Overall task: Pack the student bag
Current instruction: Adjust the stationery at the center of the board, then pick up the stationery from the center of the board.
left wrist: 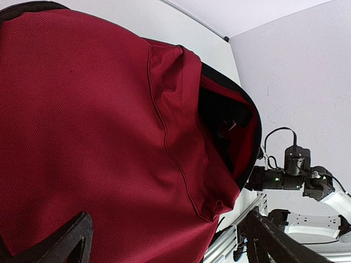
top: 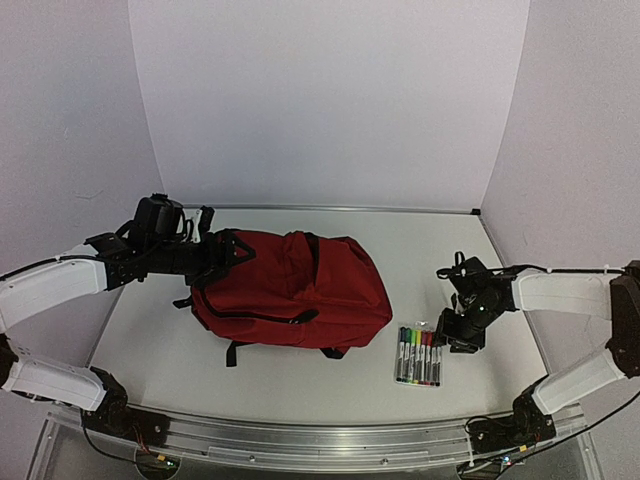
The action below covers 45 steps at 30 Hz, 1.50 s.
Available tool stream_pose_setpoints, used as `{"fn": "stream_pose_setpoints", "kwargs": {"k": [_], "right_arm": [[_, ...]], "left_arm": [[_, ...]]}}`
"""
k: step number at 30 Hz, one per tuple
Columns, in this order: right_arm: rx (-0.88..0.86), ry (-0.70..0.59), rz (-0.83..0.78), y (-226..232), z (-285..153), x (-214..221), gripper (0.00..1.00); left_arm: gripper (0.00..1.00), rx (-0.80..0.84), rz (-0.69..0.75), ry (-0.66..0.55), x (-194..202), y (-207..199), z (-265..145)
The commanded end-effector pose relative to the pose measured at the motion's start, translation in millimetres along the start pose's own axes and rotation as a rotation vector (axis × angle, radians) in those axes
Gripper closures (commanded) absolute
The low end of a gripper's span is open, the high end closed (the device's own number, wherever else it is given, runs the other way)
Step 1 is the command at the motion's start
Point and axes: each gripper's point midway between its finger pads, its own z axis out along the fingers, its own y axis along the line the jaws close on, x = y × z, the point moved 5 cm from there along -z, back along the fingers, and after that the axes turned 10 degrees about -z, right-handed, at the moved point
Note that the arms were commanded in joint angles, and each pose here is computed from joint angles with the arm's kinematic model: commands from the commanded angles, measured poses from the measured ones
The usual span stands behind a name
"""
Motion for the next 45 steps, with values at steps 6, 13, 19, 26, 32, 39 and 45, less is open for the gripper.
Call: {"fn": "stream_pose_setpoints", "kwargs": {"k": [6, 13, 19, 26, 32, 39, 45], "right_arm": [[-0.136, 0.019, 0.004, 11, 16, 10, 0.59], [-0.145, 0.038, 0.001, 9, 29, 14, 0.68], [-0.107, 0.058, 0.024, 1, 39, 21, 0.75], [-0.105, 0.056, 0.030, -1, 43, 23, 0.96], [-0.176, -0.083, 0.074, 11, 10, 4, 1.00], [-0.168, -0.287, 0.160, 8, -45, -12, 1.00], [-0.214, -0.413, 0.181, 13, -95, -24, 1.00]], "left_arm": [[0.04, 0.038, 0.009, -0.010, -5, -9, -2], [0.04, 0.044, 0.012, -0.006, -6, -11, -1], [0.04, 0.048, 0.005, -0.007, -6, -12, -2], [0.04, 0.060, 0.002, -0.006, -6, -15, -4], [0.04, 0.097, 0.028, 0.007, -7, -25, -7], [0.04, 0.122, 0.047, 0.003, -10, -35, -11], [0.04, 0.203, 0.102, 0.024, -10, -53, -14]]}}
